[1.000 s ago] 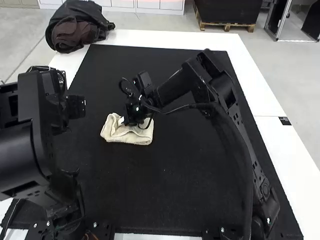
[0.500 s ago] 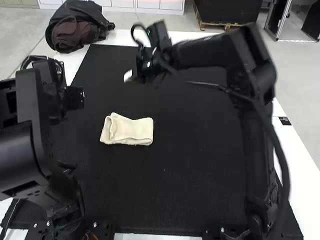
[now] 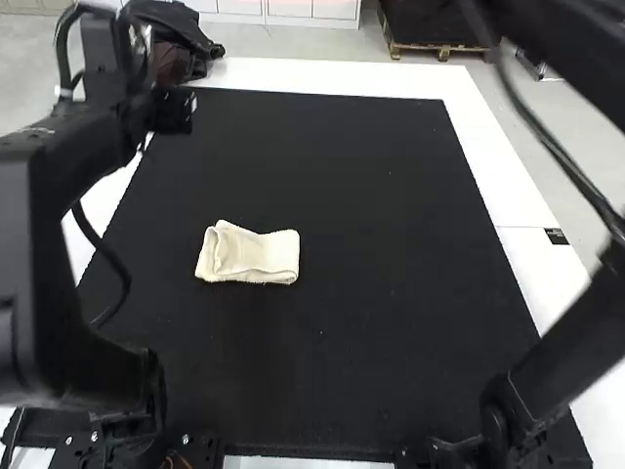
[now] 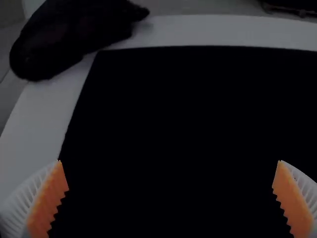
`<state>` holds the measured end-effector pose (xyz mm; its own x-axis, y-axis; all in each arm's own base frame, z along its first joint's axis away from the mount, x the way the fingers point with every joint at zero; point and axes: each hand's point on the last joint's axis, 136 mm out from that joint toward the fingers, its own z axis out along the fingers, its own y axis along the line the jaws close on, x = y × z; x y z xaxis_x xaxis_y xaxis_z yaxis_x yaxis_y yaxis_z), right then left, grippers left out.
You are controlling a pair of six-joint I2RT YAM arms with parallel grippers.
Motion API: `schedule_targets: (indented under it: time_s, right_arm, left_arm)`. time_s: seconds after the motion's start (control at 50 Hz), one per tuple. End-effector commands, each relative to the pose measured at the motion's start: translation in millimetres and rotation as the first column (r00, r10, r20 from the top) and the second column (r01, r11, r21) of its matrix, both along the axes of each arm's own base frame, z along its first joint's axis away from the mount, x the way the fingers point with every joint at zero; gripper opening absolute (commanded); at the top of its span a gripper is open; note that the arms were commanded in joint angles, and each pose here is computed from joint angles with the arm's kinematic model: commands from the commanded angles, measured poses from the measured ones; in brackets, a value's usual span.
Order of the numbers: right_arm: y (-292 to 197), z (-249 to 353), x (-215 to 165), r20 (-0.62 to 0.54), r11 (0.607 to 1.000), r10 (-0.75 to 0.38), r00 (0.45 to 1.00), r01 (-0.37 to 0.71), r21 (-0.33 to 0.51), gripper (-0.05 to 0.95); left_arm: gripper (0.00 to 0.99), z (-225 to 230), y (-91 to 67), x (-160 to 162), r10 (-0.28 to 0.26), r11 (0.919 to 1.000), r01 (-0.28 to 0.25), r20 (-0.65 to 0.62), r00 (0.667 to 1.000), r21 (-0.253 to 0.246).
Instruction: Fold the towel.
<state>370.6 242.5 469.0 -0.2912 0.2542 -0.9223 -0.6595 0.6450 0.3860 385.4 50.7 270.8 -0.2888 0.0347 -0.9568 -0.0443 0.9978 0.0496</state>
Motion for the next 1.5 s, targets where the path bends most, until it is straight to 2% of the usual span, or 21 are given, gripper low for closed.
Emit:
schedule_targets:
  time_s: [0.0,0.06,0.14,0.28,0.52,0.62,0.72,0.88,1.06,1.1,1.14,1.18,1.28,1.36,1.42,1.48]
  right_arm:
    - [-55,47,-23,0.122,0.992,-0.123,0.985,0.117,0.056,0.92]
    - [-84,72,-41,0.189,0.979,-0.198,0.962,0.183,0.092,0.92]
    - [-115,96,-73,0.278,0.961,-0.271,0.921,0.245,0.126,0.92]
    - [-149,101,-116,0.334,0.934,-0.355,0.873,0.318,0.161,0.92]
    - [-178,91,-196,0.41,0.905,-0.426,0.807,0.368,0.216,0.92]
    - [-184,89,-228,0.457,0.896,-0.443,0.772,0.374,0.238,0.92]
    - [-188,86,-267,0.515,0.889,-0.457,0.725,0.369,0.27,0.92]
    - [-193,74,-324,0.605,0.875,-0.483,0.633,0.367,0.315,0.92]
    - [-207,65,-377,0.683,0.831,-0.547,0.484,0.413,0.373,0.92]
    - [-214,64,-374,0.669,0.806,-0.578,0.468,0.457,0.377,0.92]
    - [-221,65,-376,0.649,0.782,-0.608,0.457,0.485,0.391,0.92]
    - [-227,65,-378,0.635,0.758,-0.635,0.44,0.515,0.4,0.92]
    - [-240,58,-365,0.619,0.7,-0.679,0.395,0.6,0.386,0.92]
    - [-249,30,-321,0.588,0.649,-0.708,0.392,0.689,0.322,0.92]
    - [-254,-1,-281,0.551,0.622,-0.725,0.414,0.737,0.265,0.92]
    - [-254,-33,-248,0.532,0.616,-0.718,0.448,0.766,0.186,0.92]
  left_arm:
    - [0.97,57,-18.7,-5,-0.015,0.9999,0.014,0.121,0.993,0.002]
    - [0.97,78,-32.0,-12,-0.032,0.9995,0.032,0.163,0.986,0.002]
    - [0.97,103,-44.7,-24,-0.046,0.9984,0.052,0.221,0.974,-0.023]
    - [0.97,123,-40.6,-45,-0.022,0.9974,0.04,0.268,0.963,-0.061]
    - [0.97,169,-46.7,-116,-0.031,0.9972,0.057,0.432,0.901,-0.048]
    - [0.97,177,-44.9,-144,-0.019,0.9979,0.046,0.482,0.876,-0.045]
    - [0.97,186,-40.1,-178,0.011,0.9988,0.017,0.558,0.83,-0.046]
    - [0.97,195,-35.2,-237,0.045,0.9986,-0.013,0.688,0.724,-0.052]
    - [0.97,195,-28.5,-290,0.088,0.996,-0.046,0.782,0.617,-0.076]
    - [0.97,193,-26.8,-294,0.098,0.9952,-0.055,0.786,0.61,-0.081]
    - [0.97,191,-26.7,-291,0.099,0.995,-0.055,0.772,0.628,-0.083]
    - [0.97,194,-26.6,-296,0.101,0.9949,-0.056,0.776,0.623,-0.084]
    - [0.97,188,-22.9,-293,0.12,0.9928,-0.08,0.756,0.644,-0.088]
    - [0.97,179,-23.2,-276,0.115,0.9934,-0.071,0.772,0.625,-0.09]
    - [0.97,174,-23.9,-264,0.107,0.9943,-0.064,0.801,0.589,-0.085]
    - [0.97,159,-29.7,-249,0.062,0.9978,-0.056,0.798,0.599,-0.036]
